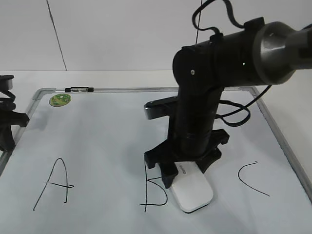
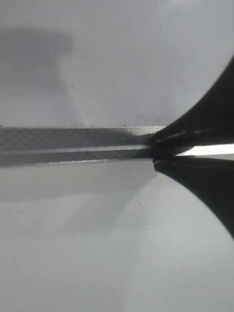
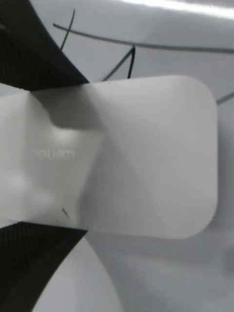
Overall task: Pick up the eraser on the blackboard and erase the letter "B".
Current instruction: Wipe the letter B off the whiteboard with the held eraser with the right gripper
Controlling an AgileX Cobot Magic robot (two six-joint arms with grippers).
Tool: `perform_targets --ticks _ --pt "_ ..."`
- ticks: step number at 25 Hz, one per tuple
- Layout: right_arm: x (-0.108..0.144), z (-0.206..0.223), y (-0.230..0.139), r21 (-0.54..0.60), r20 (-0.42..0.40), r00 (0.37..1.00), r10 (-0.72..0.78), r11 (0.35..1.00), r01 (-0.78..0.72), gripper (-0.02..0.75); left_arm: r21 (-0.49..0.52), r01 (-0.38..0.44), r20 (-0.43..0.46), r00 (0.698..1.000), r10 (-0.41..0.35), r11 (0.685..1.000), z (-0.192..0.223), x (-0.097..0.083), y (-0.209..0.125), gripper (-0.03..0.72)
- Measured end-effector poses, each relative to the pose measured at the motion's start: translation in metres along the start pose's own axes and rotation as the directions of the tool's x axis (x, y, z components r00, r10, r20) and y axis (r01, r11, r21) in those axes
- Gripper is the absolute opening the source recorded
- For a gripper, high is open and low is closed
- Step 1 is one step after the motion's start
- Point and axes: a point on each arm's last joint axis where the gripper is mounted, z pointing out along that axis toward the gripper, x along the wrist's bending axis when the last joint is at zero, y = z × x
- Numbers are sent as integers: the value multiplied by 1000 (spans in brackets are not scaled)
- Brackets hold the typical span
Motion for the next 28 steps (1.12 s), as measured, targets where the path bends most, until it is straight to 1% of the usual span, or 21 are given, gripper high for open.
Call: perform_targets --ticks 4,10,12,16,18,20,28 --pt "27 1 -6 -14 -23 998 -60 998 60 540 0 -1 -1 1000 1 1000 0 0 0 17" --pt "77 2 -15 -20 -82 982 -171 985 169 540 0 -1 -1 1000 1 1000 0 0 0 17" --pt "86 1 -14 -28 -100 979 -180 984 178 540 0 -1 -1 1000 1 1000 0 0 0 17" --pt "86 -2 -8 -49 -85 978 -191 981 187 540 0 -1 -1 1000 1 1000 0 0 0 17" --pt "77 -2 -3 -61 -58 981 -184 982 181 540 0 -1 -1 1000 1 1000 0 0 0 17" --pt "74 1 1 -52 -52 984 -170 984 168 540 1 -1 -1 1000 1 1000 0 0 0 17" --pt "72 8 5 -11 -35 986 -162 987 162 540 2 -1 -1 1000 1 1000 0 0 0 16"
